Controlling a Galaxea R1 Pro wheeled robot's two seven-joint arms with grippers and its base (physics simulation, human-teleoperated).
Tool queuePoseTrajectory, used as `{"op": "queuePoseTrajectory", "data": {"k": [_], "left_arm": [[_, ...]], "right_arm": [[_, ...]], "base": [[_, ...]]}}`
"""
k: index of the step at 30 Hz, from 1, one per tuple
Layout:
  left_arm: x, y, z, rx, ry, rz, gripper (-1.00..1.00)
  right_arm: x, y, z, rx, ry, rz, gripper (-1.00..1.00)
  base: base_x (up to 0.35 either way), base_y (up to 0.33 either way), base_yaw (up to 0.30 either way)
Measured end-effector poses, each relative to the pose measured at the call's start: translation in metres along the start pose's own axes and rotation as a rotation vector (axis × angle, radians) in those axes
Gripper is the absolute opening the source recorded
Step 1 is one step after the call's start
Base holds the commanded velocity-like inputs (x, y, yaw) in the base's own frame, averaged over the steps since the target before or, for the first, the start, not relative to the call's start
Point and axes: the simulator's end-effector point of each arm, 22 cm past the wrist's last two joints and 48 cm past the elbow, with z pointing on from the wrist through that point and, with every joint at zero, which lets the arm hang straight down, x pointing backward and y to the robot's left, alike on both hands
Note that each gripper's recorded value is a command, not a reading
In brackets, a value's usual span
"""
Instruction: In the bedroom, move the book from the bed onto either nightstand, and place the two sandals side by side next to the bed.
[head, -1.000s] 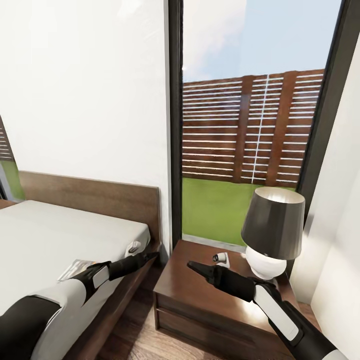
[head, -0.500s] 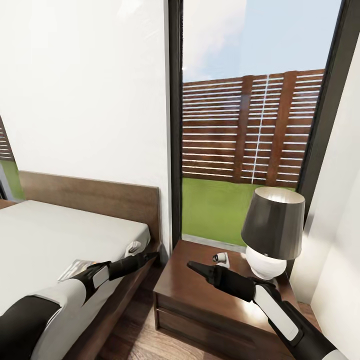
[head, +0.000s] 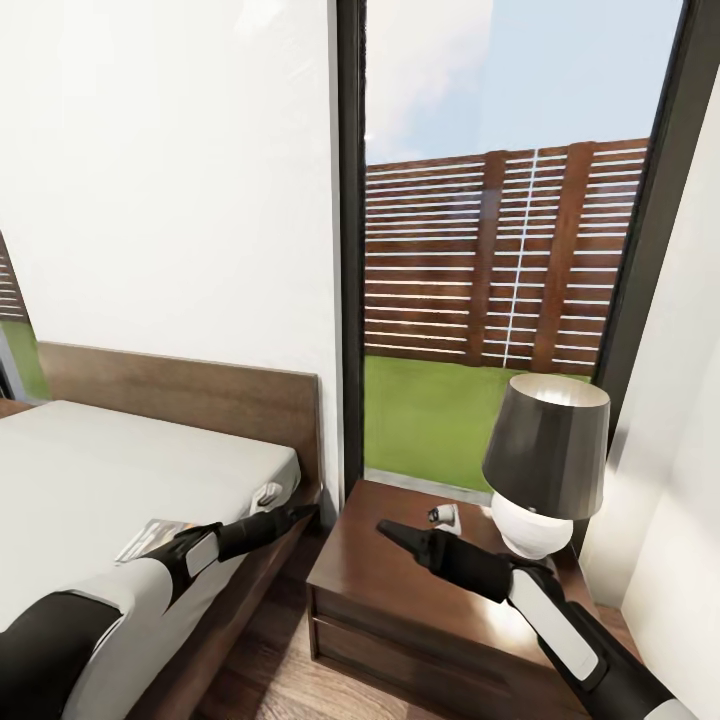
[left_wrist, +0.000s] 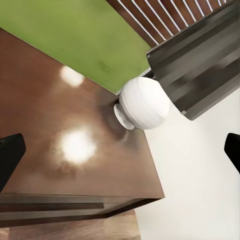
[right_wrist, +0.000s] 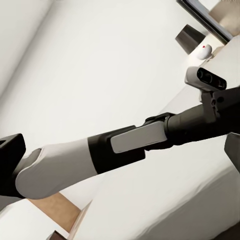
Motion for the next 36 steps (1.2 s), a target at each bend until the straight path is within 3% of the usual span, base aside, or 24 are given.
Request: {"op": "queuePoseTrajectory", "data": {"k": [13, 25, 36], "left_arm": [[0.007, 0.007, 0.002, -0.031, 0.008, -0.009, 1.0], [0.046, 0.012, 0.012, -0.057, 0.048, -0.045, 1.0], [0.126, 0.034, -0.004, -0.072, 0.117, -0.134, 1.0]], "right_arm": [[-0.014, -0.001, -0.007, 0.011, -0.032, -0.012, 1.0], [-0.015, -0.005, -0.008, 0.022, -0.038, -0.011, 1.0], [-0.014, -0.012, -0.011, 0.037, -0.038, -0.001, 1.0]], "base": [[0.0, 0.0, 0.0], [0.0, 0.0, 0.0], [0.0, 0.0, 0.0]]}}
